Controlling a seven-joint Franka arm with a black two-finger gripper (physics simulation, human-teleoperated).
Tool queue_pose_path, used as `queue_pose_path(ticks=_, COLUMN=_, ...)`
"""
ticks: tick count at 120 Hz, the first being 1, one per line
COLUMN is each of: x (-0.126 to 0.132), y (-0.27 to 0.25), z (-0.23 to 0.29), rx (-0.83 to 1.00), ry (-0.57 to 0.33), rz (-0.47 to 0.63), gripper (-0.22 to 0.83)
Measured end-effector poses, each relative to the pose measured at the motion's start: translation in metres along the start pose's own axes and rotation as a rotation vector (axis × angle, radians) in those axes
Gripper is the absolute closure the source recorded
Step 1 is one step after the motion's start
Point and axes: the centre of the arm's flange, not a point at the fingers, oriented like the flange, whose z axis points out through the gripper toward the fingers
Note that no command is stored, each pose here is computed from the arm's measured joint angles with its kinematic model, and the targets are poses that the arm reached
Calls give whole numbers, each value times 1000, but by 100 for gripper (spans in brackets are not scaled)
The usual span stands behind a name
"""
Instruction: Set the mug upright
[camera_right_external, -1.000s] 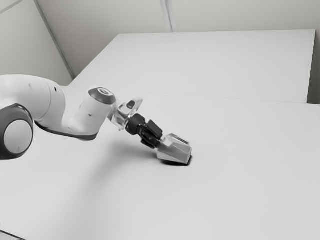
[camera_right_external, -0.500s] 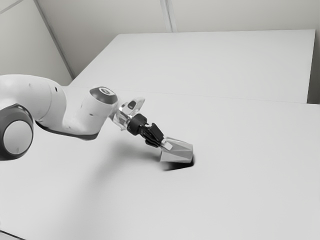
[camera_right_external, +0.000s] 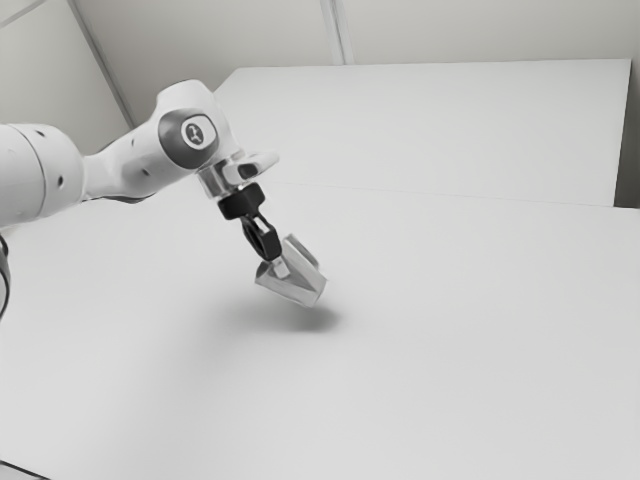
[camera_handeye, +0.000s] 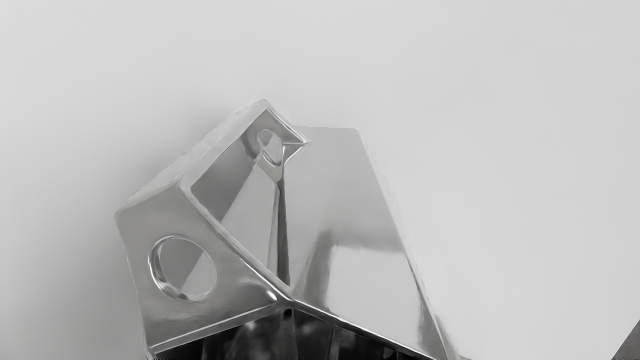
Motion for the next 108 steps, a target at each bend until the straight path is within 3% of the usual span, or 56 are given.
queue_pose_path(ticks=17, x=-3, y=4, z=-13, rx=181, ry=-75, rz=-14, gripper=78)
queue_pose_path(ticks=44, x=-7, y=10, z=-4, rx=326, ry=-127, rz=-54, gripper=78)
queue_pose_path(ticks=108, x=-14, y=5, z=27, rx=389, ry=-258, rz=-190, gripper=79)
